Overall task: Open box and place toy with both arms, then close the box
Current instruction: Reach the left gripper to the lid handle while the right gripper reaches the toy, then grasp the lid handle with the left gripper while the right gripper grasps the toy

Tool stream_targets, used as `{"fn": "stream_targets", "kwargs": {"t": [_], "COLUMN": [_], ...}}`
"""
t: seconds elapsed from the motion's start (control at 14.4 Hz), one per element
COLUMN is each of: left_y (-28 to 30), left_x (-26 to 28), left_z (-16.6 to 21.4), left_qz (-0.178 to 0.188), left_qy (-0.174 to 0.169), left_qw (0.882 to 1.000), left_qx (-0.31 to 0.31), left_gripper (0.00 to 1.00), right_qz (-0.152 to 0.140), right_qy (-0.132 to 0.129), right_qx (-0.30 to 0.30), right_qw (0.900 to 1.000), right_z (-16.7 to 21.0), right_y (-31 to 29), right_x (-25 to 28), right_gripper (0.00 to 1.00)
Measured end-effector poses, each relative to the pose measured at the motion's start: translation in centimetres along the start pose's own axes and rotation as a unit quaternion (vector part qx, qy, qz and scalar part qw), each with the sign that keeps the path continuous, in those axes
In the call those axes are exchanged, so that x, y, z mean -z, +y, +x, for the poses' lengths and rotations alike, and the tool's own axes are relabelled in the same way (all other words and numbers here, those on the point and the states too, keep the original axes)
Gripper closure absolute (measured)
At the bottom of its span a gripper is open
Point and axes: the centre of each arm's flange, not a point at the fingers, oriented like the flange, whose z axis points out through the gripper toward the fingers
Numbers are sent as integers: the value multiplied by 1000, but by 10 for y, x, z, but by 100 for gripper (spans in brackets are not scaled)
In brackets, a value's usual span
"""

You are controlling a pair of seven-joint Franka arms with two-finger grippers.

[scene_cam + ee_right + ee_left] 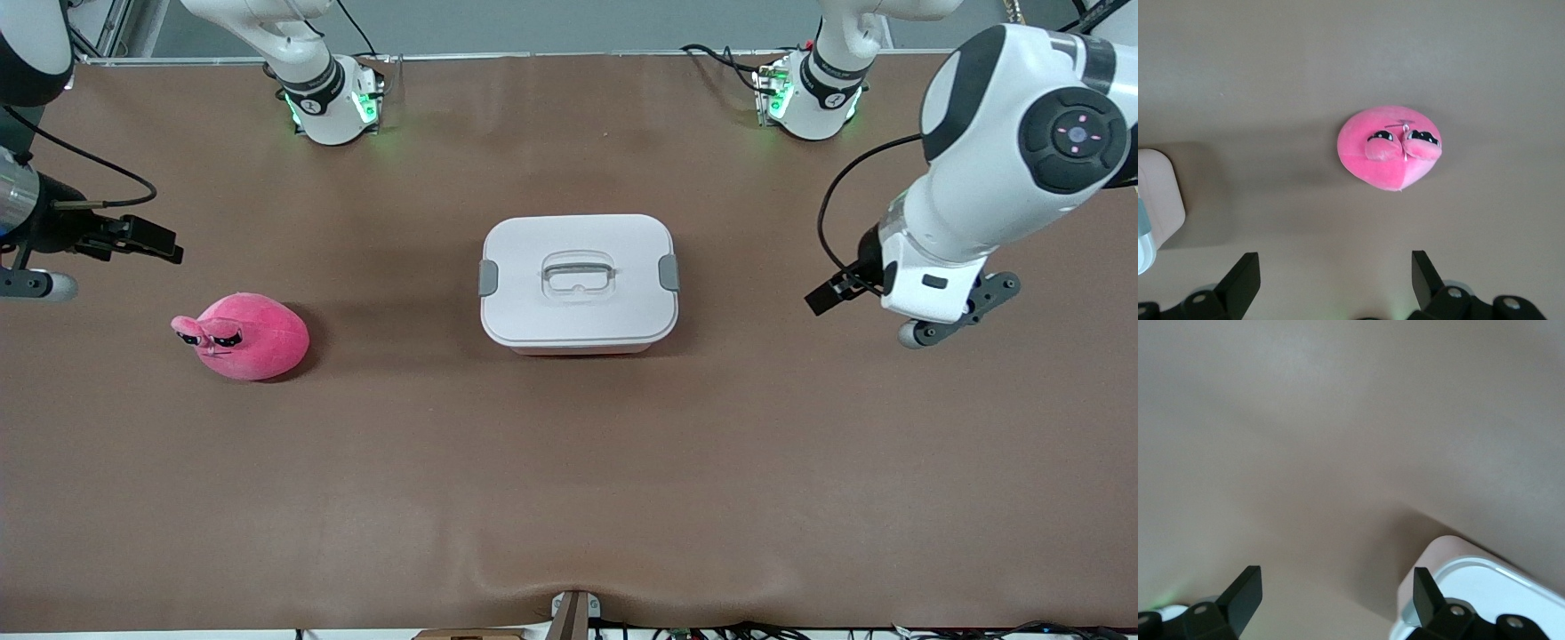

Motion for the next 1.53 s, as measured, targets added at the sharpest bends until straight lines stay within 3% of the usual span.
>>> {"fn": "stream_targets", "kwargs": {"t": [0.84, 0.97, 1.18, 1.53], "left_y": [98, 109, 130, 159], "left_x": [-39, -44, -58, -85], "left_z": [-100, -112, -134, -163], "left_qz": [-6, -12, -20, -30], "left_qy": [12, 14, 15, 15], "left_qw": [986, 981, 968, 949], "left_qx": [165, 195, 250, 314], "left_gripper": [0, 0, 0, 0], "right_qz": [-1, -1, -5, -35], "right_qy": [-4, -3, 18, 11], "right_qx": [5, 26, 64, 151], "right_qw": [1000, 1000, 998, 988], "right_z": [19, 34, 62, 83], "right_y": [-4, -4, -14, -16], "right_x": [-25, -45, -75, -140], "right_gripper": [0, 0, 0, 0]}}
